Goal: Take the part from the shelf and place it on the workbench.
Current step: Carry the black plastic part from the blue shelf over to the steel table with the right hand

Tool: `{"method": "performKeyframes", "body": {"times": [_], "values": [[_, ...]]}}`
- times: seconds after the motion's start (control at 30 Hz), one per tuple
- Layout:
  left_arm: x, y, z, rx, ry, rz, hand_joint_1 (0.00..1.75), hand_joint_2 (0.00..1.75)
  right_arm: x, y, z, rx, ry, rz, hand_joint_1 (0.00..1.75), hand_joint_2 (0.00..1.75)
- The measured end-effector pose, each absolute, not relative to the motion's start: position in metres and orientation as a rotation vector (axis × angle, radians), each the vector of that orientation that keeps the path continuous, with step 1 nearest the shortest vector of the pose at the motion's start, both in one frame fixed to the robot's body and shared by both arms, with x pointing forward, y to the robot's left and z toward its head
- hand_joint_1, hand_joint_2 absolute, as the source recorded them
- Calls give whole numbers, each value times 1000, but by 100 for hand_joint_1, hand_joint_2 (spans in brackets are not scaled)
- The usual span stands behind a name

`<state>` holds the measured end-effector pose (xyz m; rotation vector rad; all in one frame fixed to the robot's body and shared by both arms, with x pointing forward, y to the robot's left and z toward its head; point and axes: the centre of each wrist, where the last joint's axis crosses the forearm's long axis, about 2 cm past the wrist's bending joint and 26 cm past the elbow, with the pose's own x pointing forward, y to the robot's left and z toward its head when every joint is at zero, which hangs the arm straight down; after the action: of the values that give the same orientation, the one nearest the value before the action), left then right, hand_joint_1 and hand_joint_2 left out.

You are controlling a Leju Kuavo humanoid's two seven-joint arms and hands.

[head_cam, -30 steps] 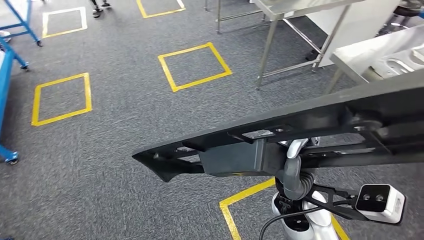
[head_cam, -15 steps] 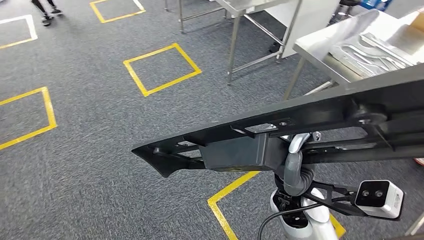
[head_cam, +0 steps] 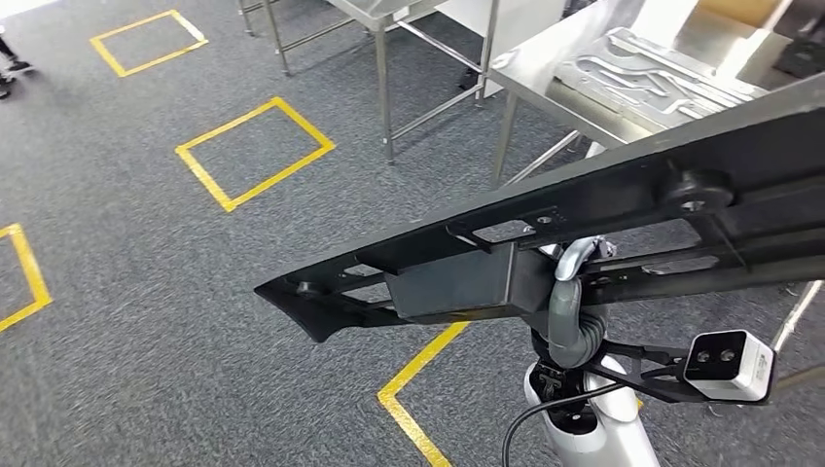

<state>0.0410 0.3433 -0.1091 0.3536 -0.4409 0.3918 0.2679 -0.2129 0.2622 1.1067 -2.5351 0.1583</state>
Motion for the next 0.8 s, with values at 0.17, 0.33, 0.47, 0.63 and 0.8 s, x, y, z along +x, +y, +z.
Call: {"method": "performKeyframes", "body": {"times": [0.17,0.33,0.47,0.63,0.8], "values": [[39,341,-110,351,-428,395,0,175,271,-213,260,1112,-2520,162,175,175],[42,338,-109,350,-429,399,0,175,273,-213,259,1130,-2508,163,175,175],[39,336,-110,348,-422,401,0,175,274,-214,257,1134,-2501,165,175,175],[39,332,-110,341,-421,403,0,175,273,-214,254,1125,-2490,160,175,175],[41,331,-110,337,-424,404,0,175,273,-214,254,1121,-2488,162,175,175]]}}
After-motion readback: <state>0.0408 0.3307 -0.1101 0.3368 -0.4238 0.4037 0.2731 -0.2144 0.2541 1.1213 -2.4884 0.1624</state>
